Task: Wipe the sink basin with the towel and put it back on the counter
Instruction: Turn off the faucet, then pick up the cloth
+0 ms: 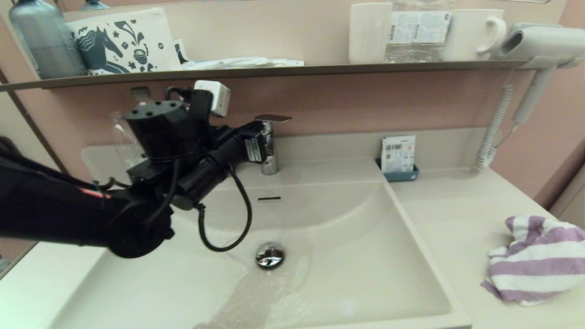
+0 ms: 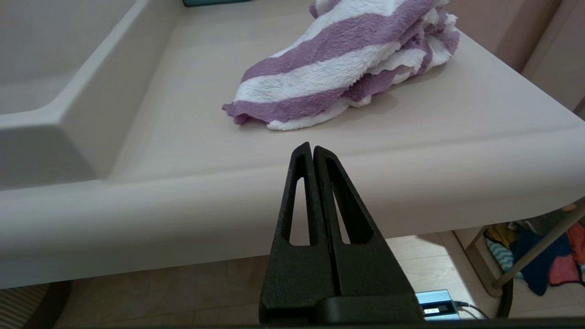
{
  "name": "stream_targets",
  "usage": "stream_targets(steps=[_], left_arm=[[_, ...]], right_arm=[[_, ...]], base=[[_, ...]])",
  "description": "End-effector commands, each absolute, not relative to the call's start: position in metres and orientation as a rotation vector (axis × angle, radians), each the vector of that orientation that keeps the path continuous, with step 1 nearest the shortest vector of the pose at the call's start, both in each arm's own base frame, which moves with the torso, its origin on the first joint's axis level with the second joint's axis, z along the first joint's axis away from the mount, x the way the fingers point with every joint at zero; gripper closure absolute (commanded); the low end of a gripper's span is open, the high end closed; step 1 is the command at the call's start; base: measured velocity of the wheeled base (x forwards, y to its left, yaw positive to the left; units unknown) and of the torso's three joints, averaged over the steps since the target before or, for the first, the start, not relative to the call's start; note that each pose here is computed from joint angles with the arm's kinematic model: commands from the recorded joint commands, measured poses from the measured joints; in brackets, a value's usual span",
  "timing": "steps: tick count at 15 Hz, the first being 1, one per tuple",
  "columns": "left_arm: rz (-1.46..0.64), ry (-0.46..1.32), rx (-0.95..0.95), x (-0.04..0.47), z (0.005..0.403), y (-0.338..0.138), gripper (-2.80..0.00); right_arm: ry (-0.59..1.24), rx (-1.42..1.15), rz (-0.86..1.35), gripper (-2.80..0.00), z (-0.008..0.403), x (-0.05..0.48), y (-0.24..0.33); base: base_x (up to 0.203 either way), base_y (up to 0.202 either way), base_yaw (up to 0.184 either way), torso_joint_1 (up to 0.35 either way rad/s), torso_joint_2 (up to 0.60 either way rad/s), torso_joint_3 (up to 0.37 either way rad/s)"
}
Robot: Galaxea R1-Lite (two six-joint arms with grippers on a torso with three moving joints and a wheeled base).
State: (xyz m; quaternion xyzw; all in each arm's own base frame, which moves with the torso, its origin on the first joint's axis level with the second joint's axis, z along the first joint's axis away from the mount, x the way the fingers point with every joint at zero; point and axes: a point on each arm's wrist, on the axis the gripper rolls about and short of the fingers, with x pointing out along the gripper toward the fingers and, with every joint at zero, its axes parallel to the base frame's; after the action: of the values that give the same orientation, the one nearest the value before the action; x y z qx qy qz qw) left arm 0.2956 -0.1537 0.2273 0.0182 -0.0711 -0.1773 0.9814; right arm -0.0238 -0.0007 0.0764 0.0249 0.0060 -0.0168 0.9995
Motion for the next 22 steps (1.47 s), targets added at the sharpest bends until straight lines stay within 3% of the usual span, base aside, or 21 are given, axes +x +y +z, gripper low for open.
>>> stream_targets(steps=[1, 8, 13, 18, 22], left_arm=[[-0.339, -0.227, 0.010, 0.246, 0.254, -0.123, 0.00], [-0.286, -0.246, 0.000, 0.130, 0.227, -0.058, 0.00], [-0.027, -0.335, 0.007, 0.079, 0.209, -0.013, 0.00], [0.140, -0.427, 0.023, 0.017, 0.182, 0.003, 0.00], [0.114, -0.339, 0.043, -0.022, 0.138, 0.003, 0.00]], right_arm=[[0.011, 0.050, -0.034, 0.00, 0.077, -0.024, -0.001], [0.013, 0.050, -0.034, 0.00, 0.076, -0.024, -0.001], [0.012, 0.050, -0.034, 0.00, 0.076, -0.024, -0.001], [0.011, 0.050, -0.034, 0.00, 0.077, -0.024, -0.001], [0.011, 0.050, -0.034, 0.00, 0.077, -0.024, -0.001]], base=[[0.000, 0.000, 0.000, 0.000, 0.00, 0.000], [0.000, 0.000, 0.000, 0.000, 0.00, 0.000], [0.000, 0.000, 0.000, 0.000, 0.00, 0.000], [0.000, 0.000, 0.000, 0.000, 0.00, 0.000], [0.000, 0.000, 0.000, 0.000, 0.00, 0.000]])
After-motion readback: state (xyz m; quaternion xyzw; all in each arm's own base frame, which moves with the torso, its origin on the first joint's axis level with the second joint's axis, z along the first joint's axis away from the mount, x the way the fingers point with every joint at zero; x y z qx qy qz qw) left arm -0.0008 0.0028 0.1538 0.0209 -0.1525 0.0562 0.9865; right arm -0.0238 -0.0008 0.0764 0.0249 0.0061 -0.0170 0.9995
